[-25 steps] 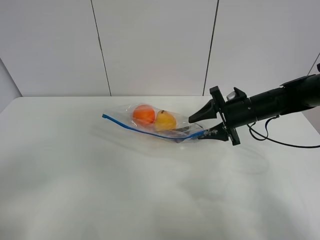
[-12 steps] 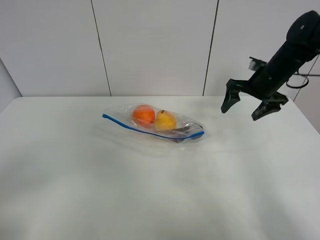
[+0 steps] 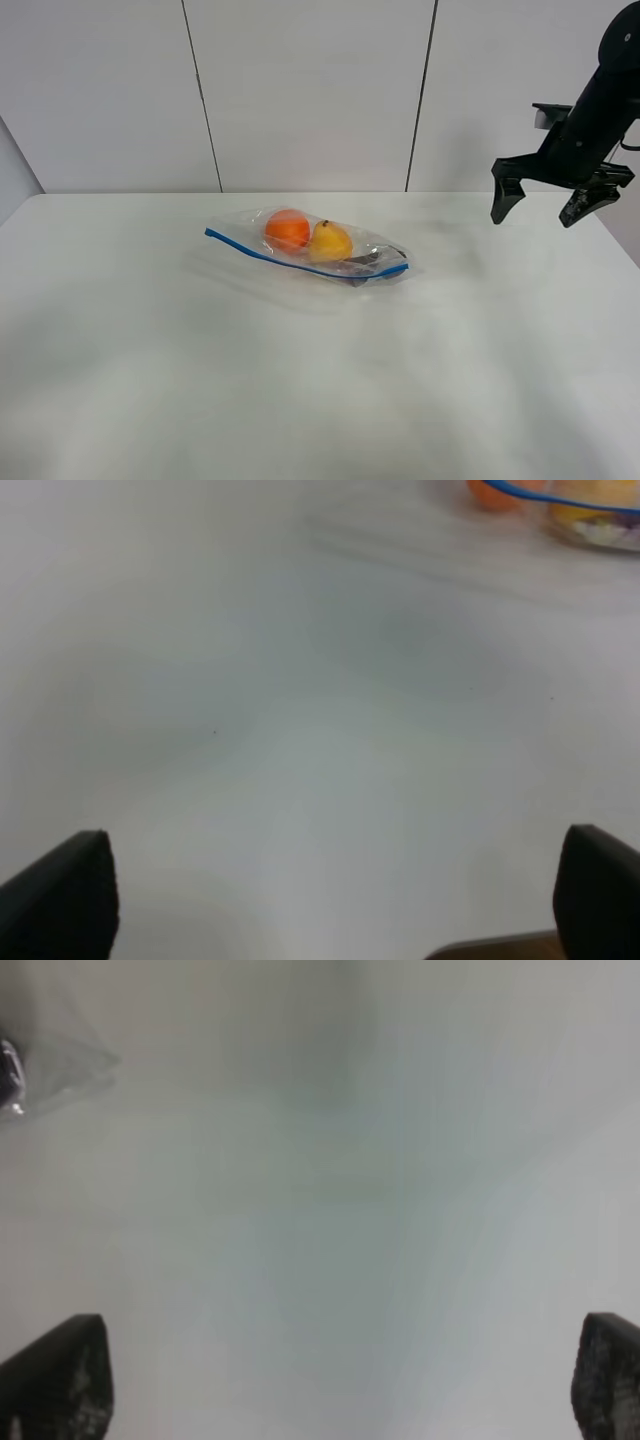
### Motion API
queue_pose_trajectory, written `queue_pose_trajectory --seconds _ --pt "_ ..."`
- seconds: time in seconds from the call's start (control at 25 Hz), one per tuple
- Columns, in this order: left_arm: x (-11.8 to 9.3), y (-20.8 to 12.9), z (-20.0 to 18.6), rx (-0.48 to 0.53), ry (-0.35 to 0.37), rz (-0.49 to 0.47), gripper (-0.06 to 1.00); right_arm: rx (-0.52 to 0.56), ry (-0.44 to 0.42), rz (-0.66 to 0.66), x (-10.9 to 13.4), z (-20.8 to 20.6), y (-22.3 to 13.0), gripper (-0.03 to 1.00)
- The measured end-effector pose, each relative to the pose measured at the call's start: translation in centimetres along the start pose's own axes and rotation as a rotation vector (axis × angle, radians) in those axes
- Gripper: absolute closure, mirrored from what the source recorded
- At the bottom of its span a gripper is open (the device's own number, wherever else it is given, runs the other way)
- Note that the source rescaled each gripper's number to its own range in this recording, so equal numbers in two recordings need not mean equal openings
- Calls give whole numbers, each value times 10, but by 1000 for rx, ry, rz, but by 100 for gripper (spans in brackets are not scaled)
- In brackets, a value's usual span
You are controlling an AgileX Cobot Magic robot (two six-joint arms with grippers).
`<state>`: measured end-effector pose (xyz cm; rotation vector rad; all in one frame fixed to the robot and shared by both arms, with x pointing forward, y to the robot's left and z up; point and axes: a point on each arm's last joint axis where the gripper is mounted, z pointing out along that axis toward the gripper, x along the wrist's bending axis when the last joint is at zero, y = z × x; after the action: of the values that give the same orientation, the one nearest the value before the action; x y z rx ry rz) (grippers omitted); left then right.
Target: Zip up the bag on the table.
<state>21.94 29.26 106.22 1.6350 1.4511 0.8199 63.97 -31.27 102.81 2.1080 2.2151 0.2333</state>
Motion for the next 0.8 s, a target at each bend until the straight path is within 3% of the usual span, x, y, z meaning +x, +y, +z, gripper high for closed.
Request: queue_pose_trajectory --seconds 0.28,0.52,0.8 --pt "0 0 0 0 0 0 -6 16 5 9 5 -19 -37 -3" --pt "0 0 0 0 0 0 -6 58 -5 5 13 -38 -117 -3" --pt "0 0 0 0 0 0 -6 37 -8 4 23 -47 -217 -3"
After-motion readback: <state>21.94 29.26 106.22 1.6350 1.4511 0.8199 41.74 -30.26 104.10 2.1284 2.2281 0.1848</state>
